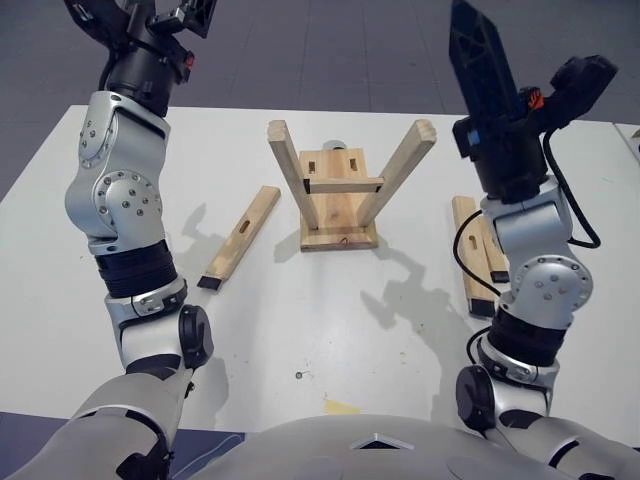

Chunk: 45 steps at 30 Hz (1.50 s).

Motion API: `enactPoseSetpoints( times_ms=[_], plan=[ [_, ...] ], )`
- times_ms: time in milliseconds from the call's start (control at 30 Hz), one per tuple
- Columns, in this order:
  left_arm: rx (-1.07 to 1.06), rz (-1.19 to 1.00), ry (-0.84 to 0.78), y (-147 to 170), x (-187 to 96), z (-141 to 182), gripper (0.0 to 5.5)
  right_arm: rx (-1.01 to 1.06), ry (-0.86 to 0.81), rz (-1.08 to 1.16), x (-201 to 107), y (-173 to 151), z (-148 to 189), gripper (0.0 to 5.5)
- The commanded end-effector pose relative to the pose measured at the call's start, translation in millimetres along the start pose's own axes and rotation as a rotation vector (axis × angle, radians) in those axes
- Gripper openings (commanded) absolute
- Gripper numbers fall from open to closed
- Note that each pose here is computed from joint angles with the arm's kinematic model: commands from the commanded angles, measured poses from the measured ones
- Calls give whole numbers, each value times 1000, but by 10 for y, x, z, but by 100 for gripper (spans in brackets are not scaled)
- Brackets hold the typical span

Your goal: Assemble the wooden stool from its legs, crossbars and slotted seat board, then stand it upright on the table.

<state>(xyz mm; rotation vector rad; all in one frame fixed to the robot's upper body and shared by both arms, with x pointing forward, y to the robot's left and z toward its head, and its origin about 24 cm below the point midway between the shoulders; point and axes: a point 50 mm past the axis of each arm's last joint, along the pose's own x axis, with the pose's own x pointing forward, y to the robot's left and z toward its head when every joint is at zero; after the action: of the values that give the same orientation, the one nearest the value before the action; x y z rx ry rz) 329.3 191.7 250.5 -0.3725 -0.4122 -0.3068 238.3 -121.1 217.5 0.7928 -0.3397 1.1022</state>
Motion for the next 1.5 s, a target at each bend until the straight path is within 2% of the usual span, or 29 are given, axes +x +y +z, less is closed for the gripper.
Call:
enactPoseSetpoints(
  times_ms=[33,233,333,400,500,633,833,967,1067,1200,1267,1333,1500],
  plan=[
    [13,-3,26,-26,1,-94,540,138,161,8,-181,6,-268,537],
    [13,-5,39,-28,-1,-118,540,117,437,-361,-451,-401,-607,537],
    [22,-7,43,-28,5,-120,540,-36,479,-574,-557,-659,-553,537],
    [24,-7,44,-28,6,-122,540,-252,431,-741,-595,-879,-365,537],
    [20,-18,47,-58,17,-131,540,-479,167,-886,-526,-1056,86,537],
    [15,-26,45,-88,34,-133,540,-631,-23,-880,-386,-1021,328,537],
    [13,-37,61,-111,12,-179,540,-474,-250,-622,-211,-722,363,537],
    [13,-47,72,-122,10,-196,540,-275,-293,-506,-248,-622,395,537],
    [13,-53,77,-131,0,-203,540,-249,-196,-448,-349,-584,379,537],
    [10,-52,83,-128,-3,-212,540,-492,193,-403,-486,-619,163,537],
    [10,-52,84,-130,-3,-216,540,-581,356,-356,-533,-638,43,510],
    [10,-53,86,-136,-2,-225,540,-620,412,-343,-554,-674,-18,474],
    [10,-50,89,-123,-24,-227,540,-627,389,-322,-533,-690,-69,387]
  ],
)
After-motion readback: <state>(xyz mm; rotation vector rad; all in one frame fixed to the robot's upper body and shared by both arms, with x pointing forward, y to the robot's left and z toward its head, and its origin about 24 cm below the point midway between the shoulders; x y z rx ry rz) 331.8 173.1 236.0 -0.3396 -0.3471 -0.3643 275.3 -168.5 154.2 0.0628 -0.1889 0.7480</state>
